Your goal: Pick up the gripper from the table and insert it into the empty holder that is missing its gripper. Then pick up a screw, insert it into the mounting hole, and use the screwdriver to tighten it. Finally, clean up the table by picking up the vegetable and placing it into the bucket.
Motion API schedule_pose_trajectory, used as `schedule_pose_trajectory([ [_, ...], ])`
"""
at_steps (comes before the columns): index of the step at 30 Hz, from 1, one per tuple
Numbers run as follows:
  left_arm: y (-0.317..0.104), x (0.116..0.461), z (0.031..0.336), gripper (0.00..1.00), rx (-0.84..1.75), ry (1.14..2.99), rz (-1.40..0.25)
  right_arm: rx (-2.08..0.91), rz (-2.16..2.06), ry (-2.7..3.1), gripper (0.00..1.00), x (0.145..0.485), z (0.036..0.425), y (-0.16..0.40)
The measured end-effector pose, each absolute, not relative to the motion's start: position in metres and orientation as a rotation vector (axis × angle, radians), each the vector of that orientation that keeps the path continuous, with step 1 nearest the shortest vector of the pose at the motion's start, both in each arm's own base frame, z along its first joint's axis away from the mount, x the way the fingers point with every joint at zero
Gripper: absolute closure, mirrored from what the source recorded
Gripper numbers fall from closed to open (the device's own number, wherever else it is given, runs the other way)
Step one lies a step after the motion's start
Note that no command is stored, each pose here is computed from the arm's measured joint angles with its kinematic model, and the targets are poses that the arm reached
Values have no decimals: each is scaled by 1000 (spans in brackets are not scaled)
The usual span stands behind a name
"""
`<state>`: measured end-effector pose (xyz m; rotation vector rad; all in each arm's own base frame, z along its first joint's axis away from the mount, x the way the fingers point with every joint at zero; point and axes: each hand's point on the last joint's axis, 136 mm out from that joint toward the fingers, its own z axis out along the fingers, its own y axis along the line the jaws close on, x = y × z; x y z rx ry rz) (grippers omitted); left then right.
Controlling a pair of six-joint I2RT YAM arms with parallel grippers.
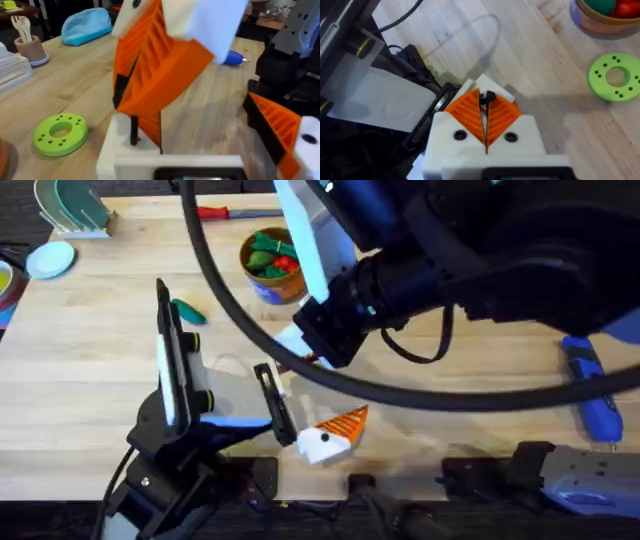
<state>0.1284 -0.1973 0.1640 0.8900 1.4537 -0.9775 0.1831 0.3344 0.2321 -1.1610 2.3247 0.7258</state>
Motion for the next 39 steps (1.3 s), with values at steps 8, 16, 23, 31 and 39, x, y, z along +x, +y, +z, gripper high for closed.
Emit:
schedule_pose_trajectory([
  [8, -197, 128, 164, 8, 892, 1454, -980, -1152, 661, 2358, 996, 185, 226, 326],
  [16, -197, 128, 164, 8, 892, 1454, -980, -1142, 636, 2357, 996, 188, 225, 324],
  [23, -197, 128, 164, 8, 892, 1454, -980, -1144, 633, 2363, 996, 187, 226, 323],
  [31, -197, 128, 164, 8, 892, 1454, -980, -1140, 639, 2353, 996, 184, 235, 317],
  [39, -197, 128, 164, 8, 892, 1454, -980, -1140, 639, 2353, 996, 183, 236, 316],
])
